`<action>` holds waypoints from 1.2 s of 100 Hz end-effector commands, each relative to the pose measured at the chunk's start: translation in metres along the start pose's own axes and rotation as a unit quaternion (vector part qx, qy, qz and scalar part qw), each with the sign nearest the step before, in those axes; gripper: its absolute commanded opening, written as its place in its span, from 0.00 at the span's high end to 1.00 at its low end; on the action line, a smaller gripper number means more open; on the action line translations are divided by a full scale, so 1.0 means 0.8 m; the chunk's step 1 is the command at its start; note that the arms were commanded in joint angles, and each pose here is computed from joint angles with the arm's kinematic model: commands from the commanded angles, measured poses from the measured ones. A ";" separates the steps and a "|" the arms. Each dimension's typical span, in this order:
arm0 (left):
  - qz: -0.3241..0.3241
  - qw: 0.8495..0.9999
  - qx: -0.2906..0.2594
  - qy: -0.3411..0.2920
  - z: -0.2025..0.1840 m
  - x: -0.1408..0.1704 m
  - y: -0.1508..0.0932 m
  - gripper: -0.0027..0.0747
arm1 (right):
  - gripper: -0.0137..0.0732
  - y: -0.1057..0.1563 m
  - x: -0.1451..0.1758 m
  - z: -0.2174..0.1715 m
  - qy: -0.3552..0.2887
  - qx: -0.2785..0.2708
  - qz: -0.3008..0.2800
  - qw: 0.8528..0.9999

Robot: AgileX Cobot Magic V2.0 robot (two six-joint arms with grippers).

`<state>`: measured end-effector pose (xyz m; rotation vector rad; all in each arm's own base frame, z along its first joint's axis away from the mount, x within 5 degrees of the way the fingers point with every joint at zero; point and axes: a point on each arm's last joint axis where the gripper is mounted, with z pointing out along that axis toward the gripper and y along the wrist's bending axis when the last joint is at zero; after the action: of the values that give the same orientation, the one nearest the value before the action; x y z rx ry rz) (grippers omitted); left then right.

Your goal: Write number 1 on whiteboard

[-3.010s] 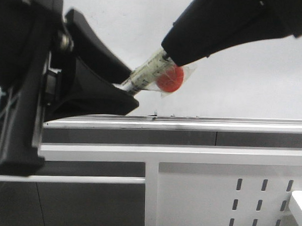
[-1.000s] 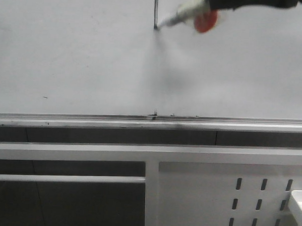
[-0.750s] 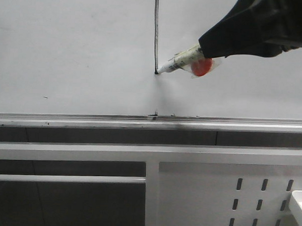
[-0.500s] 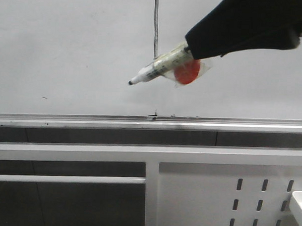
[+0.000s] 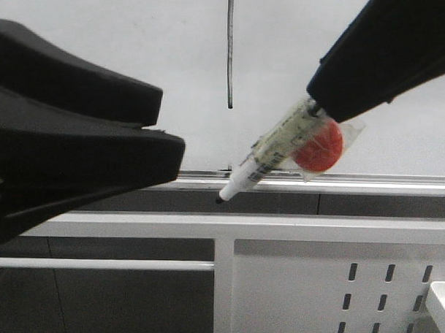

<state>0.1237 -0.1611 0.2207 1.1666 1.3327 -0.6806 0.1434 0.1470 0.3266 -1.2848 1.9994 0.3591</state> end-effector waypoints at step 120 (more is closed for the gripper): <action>0.010 0.996 0.021 -0.086 0.037 -0.032 0.019 0.99 | 0.92 -0.004 -0.053 -0.019 -0.060 0.004 -0.020 0.998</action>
<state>0.1447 -0.1853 0.2230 1.2109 1.2893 -0.7134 0.1496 0.1644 0.3491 -1.3251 1.9520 0.3796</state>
